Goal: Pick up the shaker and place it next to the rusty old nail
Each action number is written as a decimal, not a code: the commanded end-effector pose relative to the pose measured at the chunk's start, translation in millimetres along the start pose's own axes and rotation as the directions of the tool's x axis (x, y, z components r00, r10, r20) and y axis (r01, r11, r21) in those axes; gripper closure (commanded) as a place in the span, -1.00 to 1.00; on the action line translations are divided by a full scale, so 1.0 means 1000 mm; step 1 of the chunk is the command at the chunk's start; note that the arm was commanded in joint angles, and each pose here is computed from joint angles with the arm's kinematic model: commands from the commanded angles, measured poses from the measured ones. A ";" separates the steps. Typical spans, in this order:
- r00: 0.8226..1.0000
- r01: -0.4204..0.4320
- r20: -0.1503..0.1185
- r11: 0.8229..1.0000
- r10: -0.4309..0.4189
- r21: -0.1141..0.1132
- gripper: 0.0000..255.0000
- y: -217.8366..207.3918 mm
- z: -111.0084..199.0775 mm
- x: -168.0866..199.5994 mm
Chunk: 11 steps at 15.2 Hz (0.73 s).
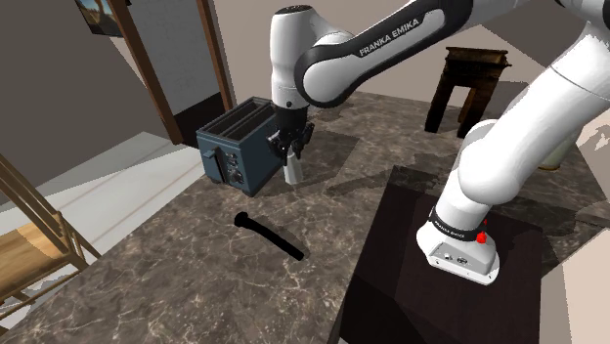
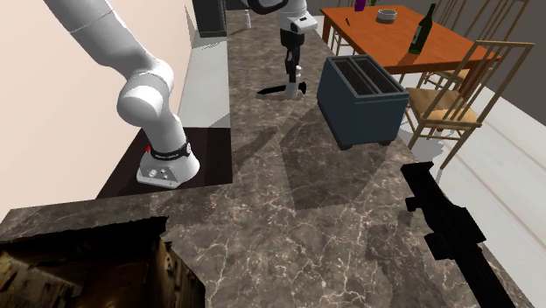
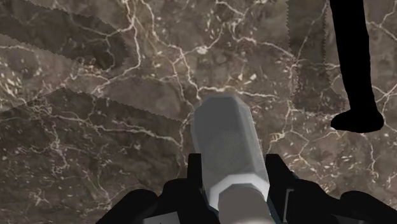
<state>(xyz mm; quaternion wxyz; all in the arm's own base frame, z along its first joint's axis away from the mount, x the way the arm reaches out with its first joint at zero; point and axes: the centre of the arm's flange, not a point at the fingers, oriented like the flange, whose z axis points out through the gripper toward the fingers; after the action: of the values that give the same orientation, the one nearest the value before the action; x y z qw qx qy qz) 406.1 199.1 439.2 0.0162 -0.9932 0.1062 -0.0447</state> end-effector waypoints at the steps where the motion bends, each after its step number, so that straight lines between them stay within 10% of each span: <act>1: 1.000 0.000 -0.001 1.000 0.000 0.000 1.00 0.000 0.010 0.000; 11: 1.000 0.000 -0.001 1.000 0.000 0.000 1.00 0.002 0.062 -0.005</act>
<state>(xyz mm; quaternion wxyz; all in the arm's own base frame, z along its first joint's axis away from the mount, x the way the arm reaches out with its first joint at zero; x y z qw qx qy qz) 407.4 199.1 381.5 0.0162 -0.9932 0.1064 -0.0447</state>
